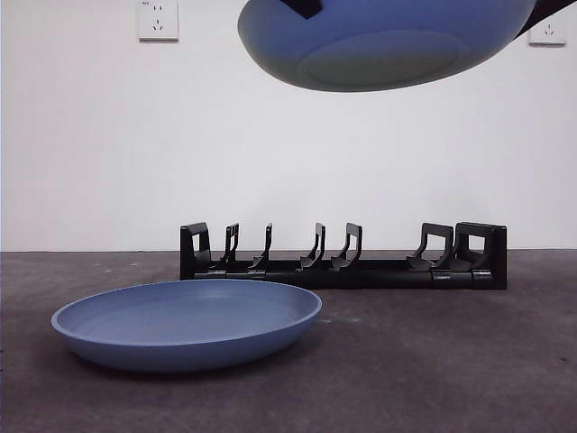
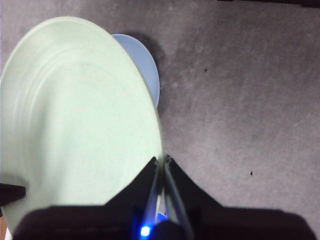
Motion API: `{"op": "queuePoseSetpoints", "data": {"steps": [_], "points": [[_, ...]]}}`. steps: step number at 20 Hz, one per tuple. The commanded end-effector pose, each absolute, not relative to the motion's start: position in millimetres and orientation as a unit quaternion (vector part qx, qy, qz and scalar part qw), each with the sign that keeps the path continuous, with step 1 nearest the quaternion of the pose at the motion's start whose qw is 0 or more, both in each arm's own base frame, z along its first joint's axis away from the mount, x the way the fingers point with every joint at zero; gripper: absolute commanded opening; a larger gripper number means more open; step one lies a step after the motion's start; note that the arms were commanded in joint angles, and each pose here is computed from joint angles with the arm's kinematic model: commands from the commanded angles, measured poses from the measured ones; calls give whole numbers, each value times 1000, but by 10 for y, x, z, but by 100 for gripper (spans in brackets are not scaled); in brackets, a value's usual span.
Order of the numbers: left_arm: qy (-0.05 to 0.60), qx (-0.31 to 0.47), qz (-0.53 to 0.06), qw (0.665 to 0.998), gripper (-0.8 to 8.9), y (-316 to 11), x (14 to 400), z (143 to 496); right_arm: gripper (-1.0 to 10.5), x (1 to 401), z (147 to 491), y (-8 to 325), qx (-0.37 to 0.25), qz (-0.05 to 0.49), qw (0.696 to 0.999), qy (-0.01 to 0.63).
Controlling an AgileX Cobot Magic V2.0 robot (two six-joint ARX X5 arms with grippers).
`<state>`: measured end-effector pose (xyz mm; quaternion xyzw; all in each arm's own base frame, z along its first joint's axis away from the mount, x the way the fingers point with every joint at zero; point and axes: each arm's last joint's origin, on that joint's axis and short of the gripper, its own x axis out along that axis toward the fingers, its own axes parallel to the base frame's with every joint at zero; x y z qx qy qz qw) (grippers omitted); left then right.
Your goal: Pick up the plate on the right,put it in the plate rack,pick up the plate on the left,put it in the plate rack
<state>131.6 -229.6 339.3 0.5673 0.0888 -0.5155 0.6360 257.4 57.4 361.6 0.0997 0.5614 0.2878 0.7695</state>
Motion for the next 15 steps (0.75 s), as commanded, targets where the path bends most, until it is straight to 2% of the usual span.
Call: {"op": "queuePoseSetpoints", "data": {"steps": [1, 9, 13, 15], "points": [[99, 553, -512, 649, -8, -2288, 1336, 3392, -11, 2571, 3604, 576, 98, 290, 765, 567], [113, 547, -513, 652, -8, -2277, 1330, 3379, 26, 2599, 3616, 580, 96, 293, 773, 554], [125, 539, -518, 652, -8, -2268, 1321, 3367, 295, 2624, 3644, 588, 97, 300, 782, 538], [126, 530, -528, 651, -8, -2271, 1315, 3365, 356, 2633, 3678, 592, 99, 307, 785, 529]]}}
